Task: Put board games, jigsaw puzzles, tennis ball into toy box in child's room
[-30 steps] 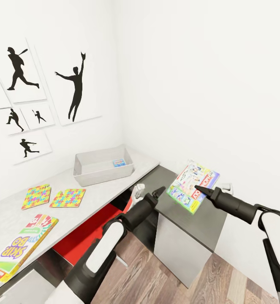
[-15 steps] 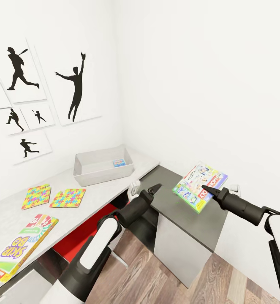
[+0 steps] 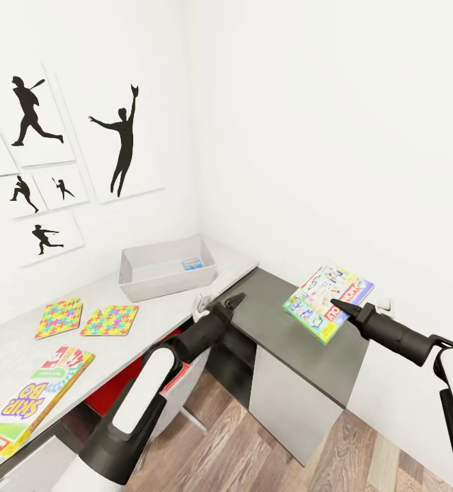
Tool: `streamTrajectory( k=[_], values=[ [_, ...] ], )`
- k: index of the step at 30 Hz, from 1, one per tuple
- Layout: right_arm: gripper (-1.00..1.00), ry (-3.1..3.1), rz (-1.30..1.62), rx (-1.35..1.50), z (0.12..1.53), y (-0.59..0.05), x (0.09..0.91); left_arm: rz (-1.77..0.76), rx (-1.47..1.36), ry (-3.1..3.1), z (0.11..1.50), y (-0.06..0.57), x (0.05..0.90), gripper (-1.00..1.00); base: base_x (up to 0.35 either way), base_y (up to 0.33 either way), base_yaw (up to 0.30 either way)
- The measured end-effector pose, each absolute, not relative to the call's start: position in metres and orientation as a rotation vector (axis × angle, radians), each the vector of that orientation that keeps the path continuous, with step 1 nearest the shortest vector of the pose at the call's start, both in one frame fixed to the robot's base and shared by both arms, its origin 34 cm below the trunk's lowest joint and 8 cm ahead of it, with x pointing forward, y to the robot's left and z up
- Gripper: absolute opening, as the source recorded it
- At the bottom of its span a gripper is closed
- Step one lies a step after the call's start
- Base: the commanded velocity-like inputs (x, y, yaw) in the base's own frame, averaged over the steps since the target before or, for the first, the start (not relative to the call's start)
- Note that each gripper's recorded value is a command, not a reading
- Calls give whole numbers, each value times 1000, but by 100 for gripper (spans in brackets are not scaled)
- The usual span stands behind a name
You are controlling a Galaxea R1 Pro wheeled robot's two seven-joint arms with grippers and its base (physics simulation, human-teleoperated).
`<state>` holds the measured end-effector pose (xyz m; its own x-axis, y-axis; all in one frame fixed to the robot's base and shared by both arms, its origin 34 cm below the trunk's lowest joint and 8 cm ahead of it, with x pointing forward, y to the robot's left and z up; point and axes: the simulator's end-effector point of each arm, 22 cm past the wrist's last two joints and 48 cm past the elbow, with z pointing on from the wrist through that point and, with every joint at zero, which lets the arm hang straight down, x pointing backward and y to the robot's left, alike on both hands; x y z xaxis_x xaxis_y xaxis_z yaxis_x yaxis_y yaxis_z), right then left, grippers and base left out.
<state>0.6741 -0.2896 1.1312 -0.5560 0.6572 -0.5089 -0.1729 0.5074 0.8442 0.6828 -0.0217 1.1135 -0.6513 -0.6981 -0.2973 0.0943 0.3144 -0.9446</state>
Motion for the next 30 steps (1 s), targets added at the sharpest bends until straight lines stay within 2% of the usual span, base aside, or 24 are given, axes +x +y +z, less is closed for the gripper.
streamTrajectory(
  k=[10,16,24,30],
  values=[
    [-100,1835,1151,358,1147,-287,670,-1307,-595,1818,1124,50,690,100,0,0,0],
    [-100,1823,1149,339,1154,-286,668,-1294,-581,1822,1127,66,689,100,0,0,0],
    [-100,1810,1145,324,1163,-286,667,-1326,-516,1822,1140,73,686,100,0,0,0],
    [-100,1803,1142,319,1166,-287,667,-1439,-533,1830,1147,108,680,100,0,0,7]
  ],
)
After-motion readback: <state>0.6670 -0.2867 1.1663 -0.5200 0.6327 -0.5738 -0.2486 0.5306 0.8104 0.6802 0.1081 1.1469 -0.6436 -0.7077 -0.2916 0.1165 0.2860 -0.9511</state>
